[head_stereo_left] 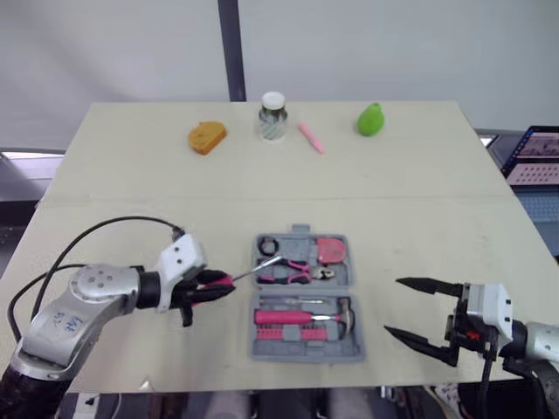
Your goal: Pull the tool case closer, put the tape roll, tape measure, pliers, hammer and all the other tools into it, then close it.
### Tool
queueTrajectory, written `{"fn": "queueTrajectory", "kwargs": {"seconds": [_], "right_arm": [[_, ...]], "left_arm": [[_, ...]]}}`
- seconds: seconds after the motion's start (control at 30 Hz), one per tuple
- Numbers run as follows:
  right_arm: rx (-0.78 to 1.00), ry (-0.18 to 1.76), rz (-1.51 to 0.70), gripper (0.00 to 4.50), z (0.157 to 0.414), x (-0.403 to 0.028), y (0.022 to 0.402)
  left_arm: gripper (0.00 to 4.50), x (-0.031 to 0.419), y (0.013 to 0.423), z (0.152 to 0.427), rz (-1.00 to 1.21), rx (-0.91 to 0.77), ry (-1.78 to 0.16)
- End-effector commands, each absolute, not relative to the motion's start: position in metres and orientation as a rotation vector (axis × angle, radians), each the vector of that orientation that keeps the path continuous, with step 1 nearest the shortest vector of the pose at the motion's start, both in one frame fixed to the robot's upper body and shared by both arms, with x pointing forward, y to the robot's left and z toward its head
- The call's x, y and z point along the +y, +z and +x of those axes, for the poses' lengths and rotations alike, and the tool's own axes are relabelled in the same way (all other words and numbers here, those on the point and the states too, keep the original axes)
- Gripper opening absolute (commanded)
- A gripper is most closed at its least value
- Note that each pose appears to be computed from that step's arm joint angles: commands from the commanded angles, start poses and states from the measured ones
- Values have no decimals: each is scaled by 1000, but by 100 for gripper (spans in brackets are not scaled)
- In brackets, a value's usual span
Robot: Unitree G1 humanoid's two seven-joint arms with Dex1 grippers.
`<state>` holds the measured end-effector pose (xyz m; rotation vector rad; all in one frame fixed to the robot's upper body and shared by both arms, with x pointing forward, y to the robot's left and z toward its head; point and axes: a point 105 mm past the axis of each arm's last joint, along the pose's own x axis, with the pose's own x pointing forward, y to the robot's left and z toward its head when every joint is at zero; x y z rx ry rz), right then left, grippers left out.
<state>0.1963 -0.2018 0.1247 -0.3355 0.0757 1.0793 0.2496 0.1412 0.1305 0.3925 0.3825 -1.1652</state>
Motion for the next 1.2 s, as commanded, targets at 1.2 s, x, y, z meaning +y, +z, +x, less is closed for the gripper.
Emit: {"fn": "queueTrajectory", "kwargs": {"seconds": [1.2], "right_arm": [[117,1110,-432,450,185,-213,129]], "left_arm": [[60,26,82,202,611,494,-1481]]}}
